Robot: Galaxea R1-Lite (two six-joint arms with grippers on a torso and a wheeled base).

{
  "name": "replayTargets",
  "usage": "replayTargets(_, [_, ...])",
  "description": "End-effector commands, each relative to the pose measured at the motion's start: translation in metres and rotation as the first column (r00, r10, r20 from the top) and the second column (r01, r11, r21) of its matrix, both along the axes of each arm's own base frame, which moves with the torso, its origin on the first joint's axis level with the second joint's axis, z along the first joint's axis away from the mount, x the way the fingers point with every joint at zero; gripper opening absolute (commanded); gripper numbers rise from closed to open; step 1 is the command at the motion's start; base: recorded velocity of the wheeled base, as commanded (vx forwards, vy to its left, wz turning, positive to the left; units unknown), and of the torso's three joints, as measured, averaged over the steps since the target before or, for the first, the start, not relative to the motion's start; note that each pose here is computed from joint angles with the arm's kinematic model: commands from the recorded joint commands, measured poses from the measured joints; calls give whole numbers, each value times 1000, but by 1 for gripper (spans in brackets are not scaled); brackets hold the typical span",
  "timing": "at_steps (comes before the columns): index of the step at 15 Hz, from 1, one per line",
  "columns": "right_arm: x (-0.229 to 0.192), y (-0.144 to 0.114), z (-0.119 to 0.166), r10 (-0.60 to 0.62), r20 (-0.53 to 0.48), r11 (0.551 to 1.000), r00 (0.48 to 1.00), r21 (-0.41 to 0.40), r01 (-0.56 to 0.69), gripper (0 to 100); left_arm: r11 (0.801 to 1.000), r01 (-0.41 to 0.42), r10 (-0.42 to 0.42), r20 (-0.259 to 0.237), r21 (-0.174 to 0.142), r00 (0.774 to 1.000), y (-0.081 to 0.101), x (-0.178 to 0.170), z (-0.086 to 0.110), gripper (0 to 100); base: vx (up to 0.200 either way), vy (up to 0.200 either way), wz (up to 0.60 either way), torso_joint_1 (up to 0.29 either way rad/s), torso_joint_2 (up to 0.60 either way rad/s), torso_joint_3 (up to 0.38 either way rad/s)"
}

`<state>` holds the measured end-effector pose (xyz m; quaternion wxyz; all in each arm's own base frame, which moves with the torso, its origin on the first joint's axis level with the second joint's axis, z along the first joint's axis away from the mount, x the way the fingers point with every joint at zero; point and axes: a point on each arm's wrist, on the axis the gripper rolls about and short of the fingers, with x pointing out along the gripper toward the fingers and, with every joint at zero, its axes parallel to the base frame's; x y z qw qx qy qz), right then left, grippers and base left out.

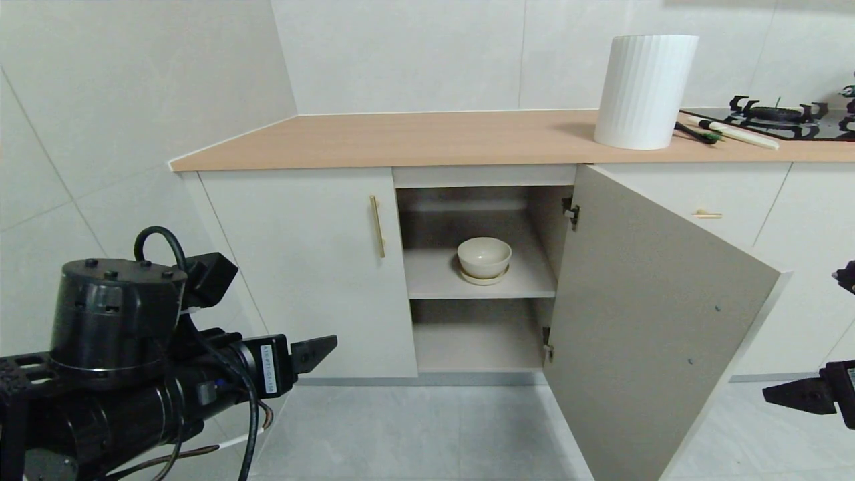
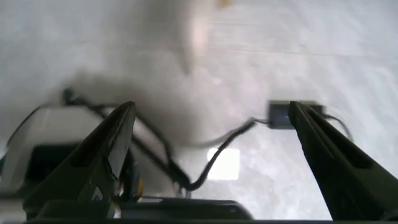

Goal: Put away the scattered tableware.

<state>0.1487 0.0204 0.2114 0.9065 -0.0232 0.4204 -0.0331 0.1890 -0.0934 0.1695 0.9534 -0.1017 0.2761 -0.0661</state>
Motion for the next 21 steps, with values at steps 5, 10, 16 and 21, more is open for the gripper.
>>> replayTargets(5, [62,-43,-27,-219,-65,976,974,-26,217,100,1000,0,0,-2,0,1000,0,0,0,100,0,0,0,0,0,0])
replayTargets(10, [103,-48,-53,-259,-17,955,966,146,259,100,1000,-1,1,3,-4,1000,0,1,1,100,0,0,0,0,0,0])
replayTargets(16, [113,-10,-66,-188,-37,945,981,264,191,100,1000,1,-1,17,-11,1000,1,-1,4,100,0,0,0,0,0,0])
replayTargets(21, [126,57,-78,33,-1,959,999,281,-31,100,1000,0,0,21,-12,1000,0,-1,5,100,0,0,0,0,0,0])
